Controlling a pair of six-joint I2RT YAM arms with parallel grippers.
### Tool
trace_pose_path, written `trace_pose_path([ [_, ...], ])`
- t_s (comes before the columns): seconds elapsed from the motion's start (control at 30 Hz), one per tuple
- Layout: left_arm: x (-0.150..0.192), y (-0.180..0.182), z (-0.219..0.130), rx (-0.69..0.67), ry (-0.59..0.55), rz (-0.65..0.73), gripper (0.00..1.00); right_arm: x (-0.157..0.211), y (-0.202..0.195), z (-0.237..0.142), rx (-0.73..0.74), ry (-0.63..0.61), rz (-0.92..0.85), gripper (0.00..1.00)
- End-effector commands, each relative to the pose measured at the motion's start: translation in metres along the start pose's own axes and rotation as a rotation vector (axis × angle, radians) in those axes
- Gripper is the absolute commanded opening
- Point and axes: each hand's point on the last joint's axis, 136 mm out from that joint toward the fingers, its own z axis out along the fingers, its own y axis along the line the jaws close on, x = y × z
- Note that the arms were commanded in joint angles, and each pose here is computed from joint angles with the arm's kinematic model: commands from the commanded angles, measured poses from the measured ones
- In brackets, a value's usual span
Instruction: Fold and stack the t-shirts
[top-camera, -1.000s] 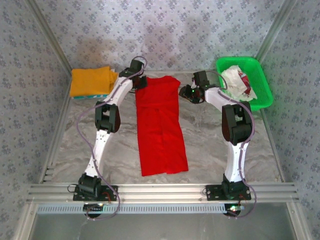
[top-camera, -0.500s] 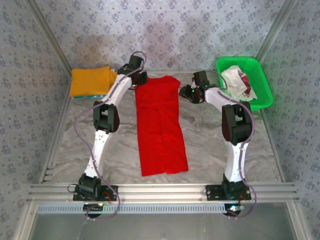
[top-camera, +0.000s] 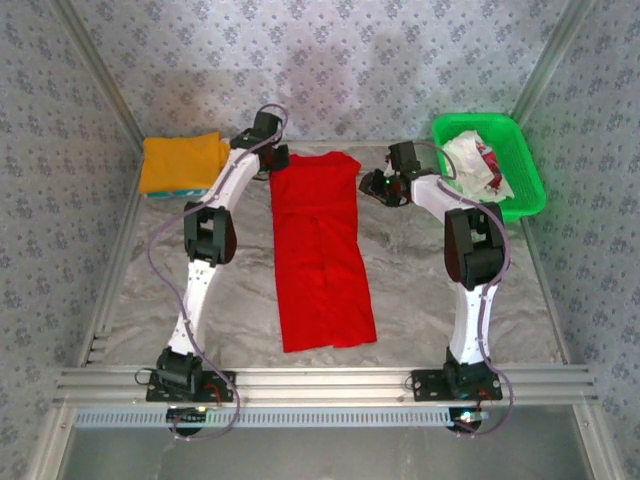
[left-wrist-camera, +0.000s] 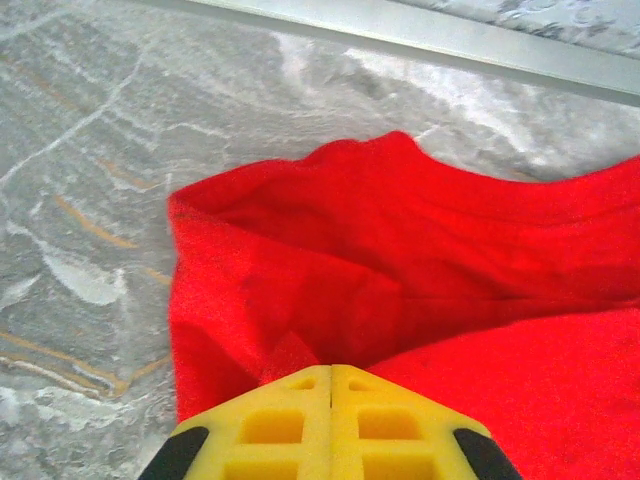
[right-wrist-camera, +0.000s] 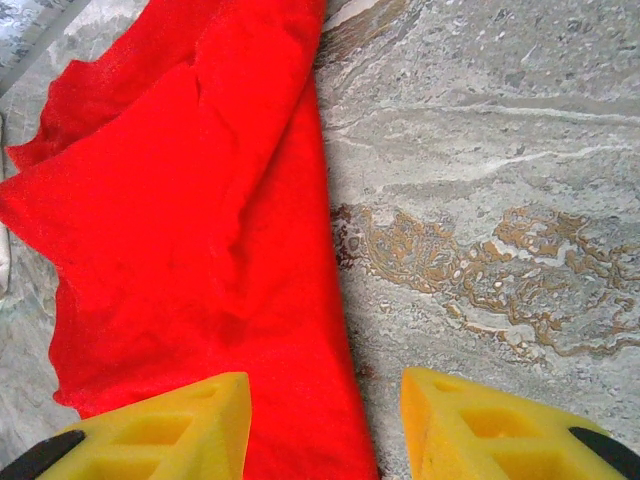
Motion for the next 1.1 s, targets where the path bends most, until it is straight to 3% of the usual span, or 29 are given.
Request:
trace_pose_path([
  [0.0, -0.019, 0.007, -0.031, -0.035, -0.047, -0.023, 0.0, 0.005, -0.009, 0.007, 0.004, 0.023, 0.024, 0.46],
  [0.5, -0.012, 0.039, -0.023, -0.148, -0.046, -0.069, 0.0, 0.003, -0.01, 0.007, 0.01, 0.022, 0.024, 0.46],
  [0.53, -0.012, 0.037, -0.023, -0.137, -0.046, -0.065, 0.05, 0.003, -0.01, 0.007, 0.013, 0.02, 0.021, 0.46],
  [0.6, -0.014, 0.032, -0.023, -0.11, -0.045, -0.06, 0.24, 0.003, -0.01, 0.007, 0.017, 0.018, 0.017, 0.46],
  [0.7, -0.017, 0.028, -0.034, -0.113, -0.054, -0.051, 0.3, 0.002, 0.002, 0.008, -0.007, 0.024, 0.0, 0.46],
  [0.8, -0.022, 0.013, -0.057, -0.089, -0.086, -0.043, 0.44, 0.005, 0.018, 0.011, -0.008, 0.039, -0.104, 0.44],
  [0.93, -0.022, -0.006, -0.105, -0.06, -0.208, -0.028, 0.54, 0.014, 0.03, 0.019, -0.002, 0.065, -0.163, 0.26],
  [1.0, -0.013, 0.003, -0.13, -0.043, -0.284, -0.071, 0.68, 0.017, 0.031, 0.021, 0.007, 0.077, -0.176, 0.14],
  [1.03, -0.005, 0.013, -0.139, -0.041, -0.299, -0.104, 0.77, 0.018, 0.031, 0.022, 0.01, 0.079, -0.182, 0.12],
  [1.07, 0.004, 0.022, -0.146, -0.039, -0.302, -0.129, 0.79, 0.019, 0.032, 0.022, 0.014, 0.08, -0.187, 0.11],
])
